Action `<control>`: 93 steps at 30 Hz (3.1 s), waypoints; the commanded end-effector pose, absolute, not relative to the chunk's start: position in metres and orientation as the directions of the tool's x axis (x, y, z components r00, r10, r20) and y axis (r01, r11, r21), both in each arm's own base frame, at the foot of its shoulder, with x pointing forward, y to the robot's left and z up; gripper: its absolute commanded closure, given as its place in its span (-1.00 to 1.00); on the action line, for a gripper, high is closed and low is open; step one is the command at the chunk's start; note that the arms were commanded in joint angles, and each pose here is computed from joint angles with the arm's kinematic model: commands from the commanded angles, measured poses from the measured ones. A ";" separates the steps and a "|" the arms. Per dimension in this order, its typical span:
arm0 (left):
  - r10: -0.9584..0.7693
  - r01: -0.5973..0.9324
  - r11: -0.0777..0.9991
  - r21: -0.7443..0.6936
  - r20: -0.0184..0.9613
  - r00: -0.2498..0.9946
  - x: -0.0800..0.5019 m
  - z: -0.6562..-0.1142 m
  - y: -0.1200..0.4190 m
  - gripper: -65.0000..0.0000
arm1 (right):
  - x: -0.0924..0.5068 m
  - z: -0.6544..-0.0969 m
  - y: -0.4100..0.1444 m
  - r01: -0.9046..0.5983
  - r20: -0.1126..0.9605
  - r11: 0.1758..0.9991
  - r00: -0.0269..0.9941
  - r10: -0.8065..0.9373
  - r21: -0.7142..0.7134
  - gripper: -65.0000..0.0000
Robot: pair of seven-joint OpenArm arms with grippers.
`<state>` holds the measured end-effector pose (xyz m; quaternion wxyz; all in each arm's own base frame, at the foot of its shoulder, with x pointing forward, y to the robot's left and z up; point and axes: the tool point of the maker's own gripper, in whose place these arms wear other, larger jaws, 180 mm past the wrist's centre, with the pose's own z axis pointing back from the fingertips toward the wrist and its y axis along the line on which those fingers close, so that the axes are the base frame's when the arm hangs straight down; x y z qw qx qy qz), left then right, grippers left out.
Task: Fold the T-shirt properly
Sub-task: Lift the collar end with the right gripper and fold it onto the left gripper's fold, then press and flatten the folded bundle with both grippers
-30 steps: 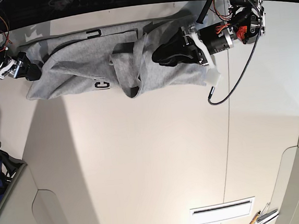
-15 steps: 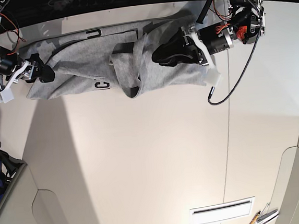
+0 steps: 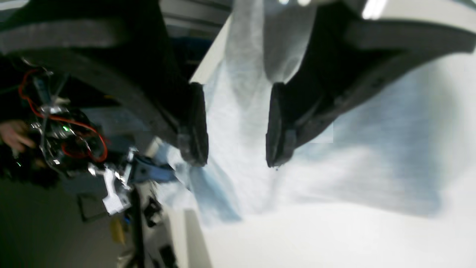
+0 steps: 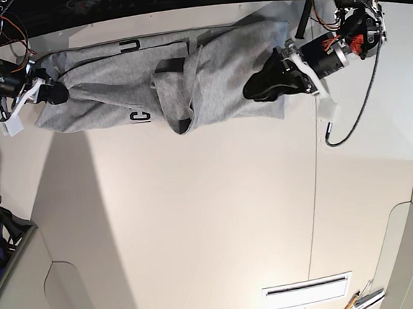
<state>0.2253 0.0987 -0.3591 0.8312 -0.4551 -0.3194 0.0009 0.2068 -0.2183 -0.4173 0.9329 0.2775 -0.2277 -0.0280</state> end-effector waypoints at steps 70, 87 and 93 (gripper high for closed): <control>0.175 0.202 0.827 -0.524 0.582 0.794 0.216 -0.395 0.163 1.00 | 0.216 -0.304 0.179 -0.690 0.723 0.375 0.687 0.069 0.619 0.61; 0.179 0.203 0.826 -0.526 0.586 0.791 0.217 -0.394 0.163 1.00 | 0.233 -0.245 0.189 -0.802 0.809 0.181 0.586 0.055 0.569 0.31; 0.244 0.189 0.817 -0.544 0.625 0.742 0.229 -0.375 0.182 1.00 | 0.235 -0.262 0.185 -0.830 0.827 0.236 0.544 0.143 0.505 0.31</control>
